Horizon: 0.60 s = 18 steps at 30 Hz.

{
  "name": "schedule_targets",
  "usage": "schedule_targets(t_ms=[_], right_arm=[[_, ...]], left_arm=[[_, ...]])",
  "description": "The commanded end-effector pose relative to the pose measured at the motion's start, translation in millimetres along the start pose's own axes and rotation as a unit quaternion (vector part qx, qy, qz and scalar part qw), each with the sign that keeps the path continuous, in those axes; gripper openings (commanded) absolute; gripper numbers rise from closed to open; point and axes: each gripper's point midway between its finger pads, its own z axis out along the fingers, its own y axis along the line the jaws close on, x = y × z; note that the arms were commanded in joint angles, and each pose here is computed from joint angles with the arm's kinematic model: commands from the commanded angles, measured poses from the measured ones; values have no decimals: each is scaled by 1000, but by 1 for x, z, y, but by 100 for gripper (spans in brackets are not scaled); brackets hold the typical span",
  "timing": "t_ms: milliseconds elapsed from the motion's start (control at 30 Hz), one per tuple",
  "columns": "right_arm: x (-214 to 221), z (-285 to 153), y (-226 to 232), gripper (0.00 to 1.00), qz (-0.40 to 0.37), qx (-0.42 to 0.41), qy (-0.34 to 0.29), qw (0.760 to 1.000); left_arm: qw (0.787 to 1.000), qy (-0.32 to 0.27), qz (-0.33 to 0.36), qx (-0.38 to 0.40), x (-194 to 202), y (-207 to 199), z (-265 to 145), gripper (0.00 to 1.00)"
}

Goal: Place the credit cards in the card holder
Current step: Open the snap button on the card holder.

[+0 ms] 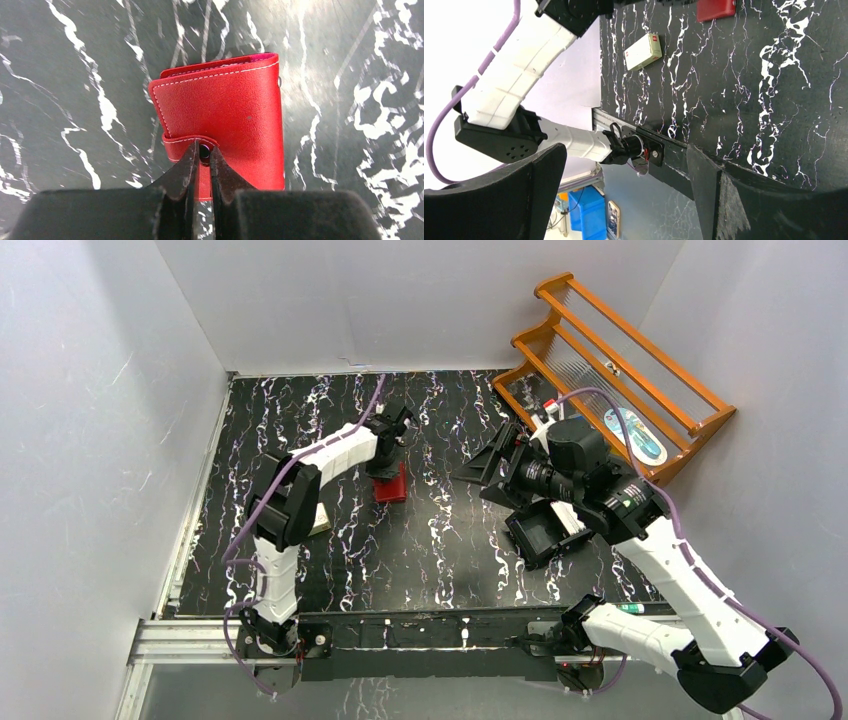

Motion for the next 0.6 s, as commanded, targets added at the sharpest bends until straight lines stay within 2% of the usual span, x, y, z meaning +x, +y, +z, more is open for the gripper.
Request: schedule_targets(t_ms=[0, 67, 200, 433, 567], right_arm=[[-21, -18, 22, 99, -11, -14, -45, 999], [-23, -20, 19, 98, -10, -17, -60, 998], [-18, -18, 26, 98, -6, -43, -47, 998], [-19, -23, 17, 98, 3, -14, -54, 998], [-24, -33, 25, 98, 6, -30, -72, 997]], left_arm=[[994, 56, -16, 88, 34, -24, -31, 0], [991, 56, -21, 118, 38, -32, -39, 0], [984, 63, -30, 166, 47, -42, -56, 0], [975, 66, -43, 206, 70, -42, -84, 0], [971, 68, -48, 226, 81, -42, -99, 0]])
